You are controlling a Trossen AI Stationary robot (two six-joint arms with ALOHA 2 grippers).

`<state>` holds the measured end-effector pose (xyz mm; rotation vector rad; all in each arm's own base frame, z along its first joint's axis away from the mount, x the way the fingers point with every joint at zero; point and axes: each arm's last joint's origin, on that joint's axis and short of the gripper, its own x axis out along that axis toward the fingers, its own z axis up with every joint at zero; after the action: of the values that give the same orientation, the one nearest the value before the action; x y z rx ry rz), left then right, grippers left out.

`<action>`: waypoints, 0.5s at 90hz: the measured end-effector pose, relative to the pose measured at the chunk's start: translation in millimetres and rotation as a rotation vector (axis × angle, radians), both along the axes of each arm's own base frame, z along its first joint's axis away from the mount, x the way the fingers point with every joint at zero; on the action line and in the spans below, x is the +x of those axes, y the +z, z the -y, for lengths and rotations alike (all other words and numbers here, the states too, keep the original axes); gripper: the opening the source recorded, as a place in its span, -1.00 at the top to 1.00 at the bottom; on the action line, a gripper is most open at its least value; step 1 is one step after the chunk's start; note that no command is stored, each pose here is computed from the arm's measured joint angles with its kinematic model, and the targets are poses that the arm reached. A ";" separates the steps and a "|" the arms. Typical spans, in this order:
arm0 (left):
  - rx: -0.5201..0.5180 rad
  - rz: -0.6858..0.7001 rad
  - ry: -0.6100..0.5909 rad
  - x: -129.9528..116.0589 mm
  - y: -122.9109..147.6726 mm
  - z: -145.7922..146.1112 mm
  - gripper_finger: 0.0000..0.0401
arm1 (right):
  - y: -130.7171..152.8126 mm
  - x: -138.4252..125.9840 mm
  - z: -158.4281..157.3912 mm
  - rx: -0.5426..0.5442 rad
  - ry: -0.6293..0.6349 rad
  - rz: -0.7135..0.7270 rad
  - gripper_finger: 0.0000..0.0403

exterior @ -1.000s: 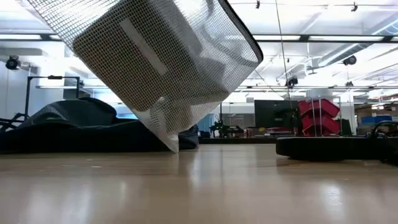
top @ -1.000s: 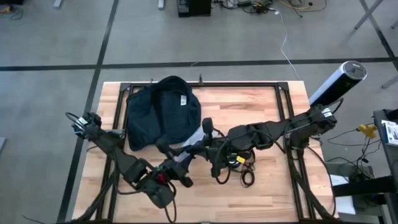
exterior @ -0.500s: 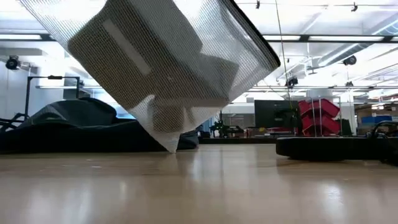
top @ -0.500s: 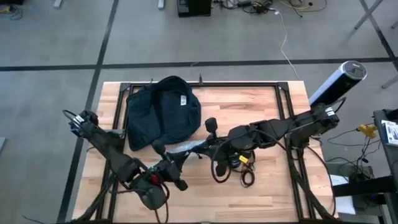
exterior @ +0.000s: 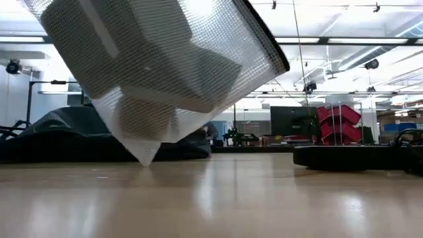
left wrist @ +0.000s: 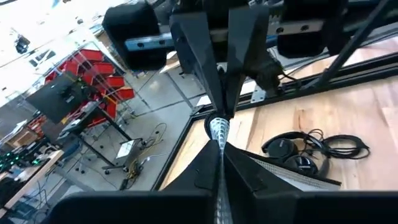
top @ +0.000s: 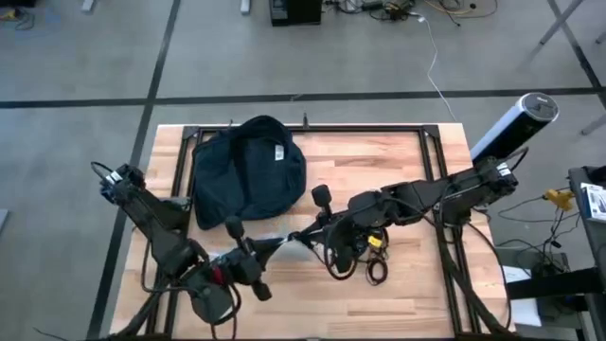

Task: Unpack backpack
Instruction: Close the white zipper pouch

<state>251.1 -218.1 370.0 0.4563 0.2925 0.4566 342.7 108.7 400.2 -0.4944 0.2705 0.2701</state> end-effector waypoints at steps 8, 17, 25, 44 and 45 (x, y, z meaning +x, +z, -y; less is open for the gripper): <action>0.002 -0.004 -0.006 -0.9 -0.3 0.9 1.00 | -2.8 1.6 -0.9 0.009 0.010 -0.011 1.00; 0.032 -0.021 -0.009 -1.4 -0.3 0.6 1.00 | -0.5 2.6 -1.1 0.010 0.012 0.019 1.00; 0.058 -0.042 -0.028 -1.7 0.3 0.8 1.00 | 5.9 3.3 -1.8 0.013 0.029 0.067 1.00; 0.121 -0.080 -0.041 -0.2 0.8 -0.5 0.90 | 18.0 4.7 -2.5 0.041 0.090 0.163 1.00; 0.122 -0.080 -0.041 0.0 0.8 -0.8 0.89 | 18.3 4.7 -2.5 0.041 0.091 0.166 1.00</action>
<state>251.1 -217.3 370.8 0.5994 0.3331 0.4184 347.4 111.2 418.4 -0.4863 0.0807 0.3201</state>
